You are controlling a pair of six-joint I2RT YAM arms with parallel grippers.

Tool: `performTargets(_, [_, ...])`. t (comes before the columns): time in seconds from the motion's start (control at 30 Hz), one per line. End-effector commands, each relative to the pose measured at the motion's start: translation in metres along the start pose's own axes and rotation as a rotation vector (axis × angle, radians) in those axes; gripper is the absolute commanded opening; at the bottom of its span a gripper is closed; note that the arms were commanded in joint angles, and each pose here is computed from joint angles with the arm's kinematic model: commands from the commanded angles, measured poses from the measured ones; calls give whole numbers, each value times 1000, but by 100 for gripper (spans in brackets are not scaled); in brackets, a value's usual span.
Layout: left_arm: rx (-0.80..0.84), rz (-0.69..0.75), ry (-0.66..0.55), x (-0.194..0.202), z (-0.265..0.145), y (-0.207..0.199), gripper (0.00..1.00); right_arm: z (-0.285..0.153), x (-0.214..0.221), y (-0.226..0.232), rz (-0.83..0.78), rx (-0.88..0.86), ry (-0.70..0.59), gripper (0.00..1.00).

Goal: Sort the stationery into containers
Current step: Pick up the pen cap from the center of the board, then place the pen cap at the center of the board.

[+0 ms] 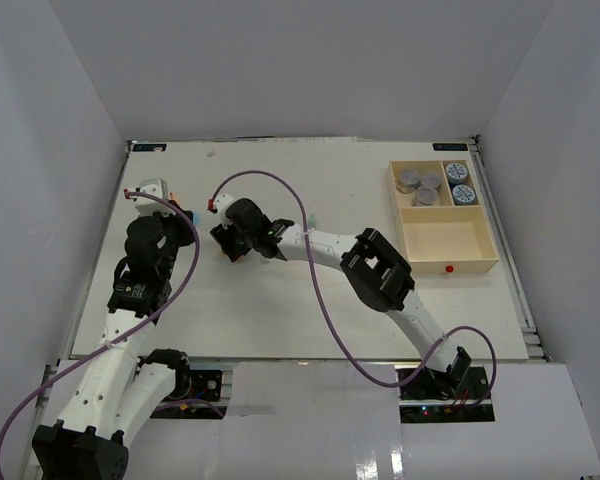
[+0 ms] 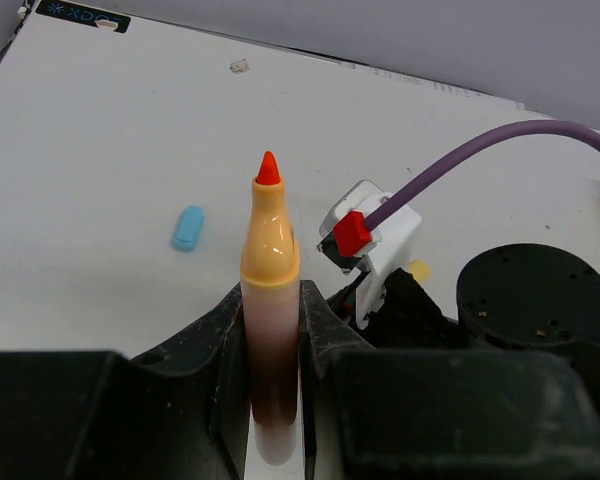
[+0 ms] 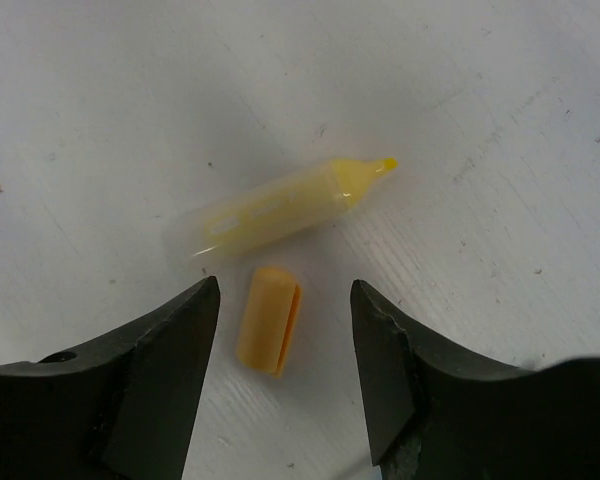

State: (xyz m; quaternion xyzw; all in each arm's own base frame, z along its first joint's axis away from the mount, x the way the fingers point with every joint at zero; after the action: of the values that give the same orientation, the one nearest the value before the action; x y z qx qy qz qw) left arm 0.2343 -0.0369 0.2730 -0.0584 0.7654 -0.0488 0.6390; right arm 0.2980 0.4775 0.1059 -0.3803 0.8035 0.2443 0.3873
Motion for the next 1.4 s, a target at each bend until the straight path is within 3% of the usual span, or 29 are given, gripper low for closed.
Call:
performTargets(0.0, [12, -10, -13, -2, 0, -1, 6, 4, -13, 0, 12, 23, -41, 61])
performTargets(0.3, [30, -9, -4, -1, 2, -3, 6, 5, 5, 2, 11, -4, 1, 45])
performTargets(0.5, [32, -8, -5, -1, 2, -3, 6, -20, 15, -1, 12, 17, 37, 21])
performTargets(0.53, [32, -7, -4, -1, 2, -3, 7, -26, 17, -3, 12, 25, 42, 13])
performTargets(0.6, [40, -6, -5, -2, 2, -4, 7, -49, 21, -3, 16, 26, 51, 9])
performTargets(0.77, [57, -8, 6, 0, 2, -6, 7, -111, 40, -7, 33, 52, 66, 8])
performTargets(0.97, [91, -7, 20, 2, 4, -9, 7, -155, 65, -13, 105, 77, 64, 9])
performTargets(1.37, [205, 4, 55, 8, 7, -20, 9, -164, 113, -31, 306, 175, 47, 13])
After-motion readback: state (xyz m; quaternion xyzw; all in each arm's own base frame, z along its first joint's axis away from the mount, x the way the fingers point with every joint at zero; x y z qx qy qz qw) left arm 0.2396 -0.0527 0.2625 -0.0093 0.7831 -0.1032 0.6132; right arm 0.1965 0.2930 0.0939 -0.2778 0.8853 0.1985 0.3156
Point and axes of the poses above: each gripper's point midway between its finger pads, its own z axis out along the fingers, its own y axis along the line the jaws close on, x = y × z, the point moved 8 cm from there along -z, back along the fingers, and after that the axes turned 4 degrees about z, right-handed, at the moved point
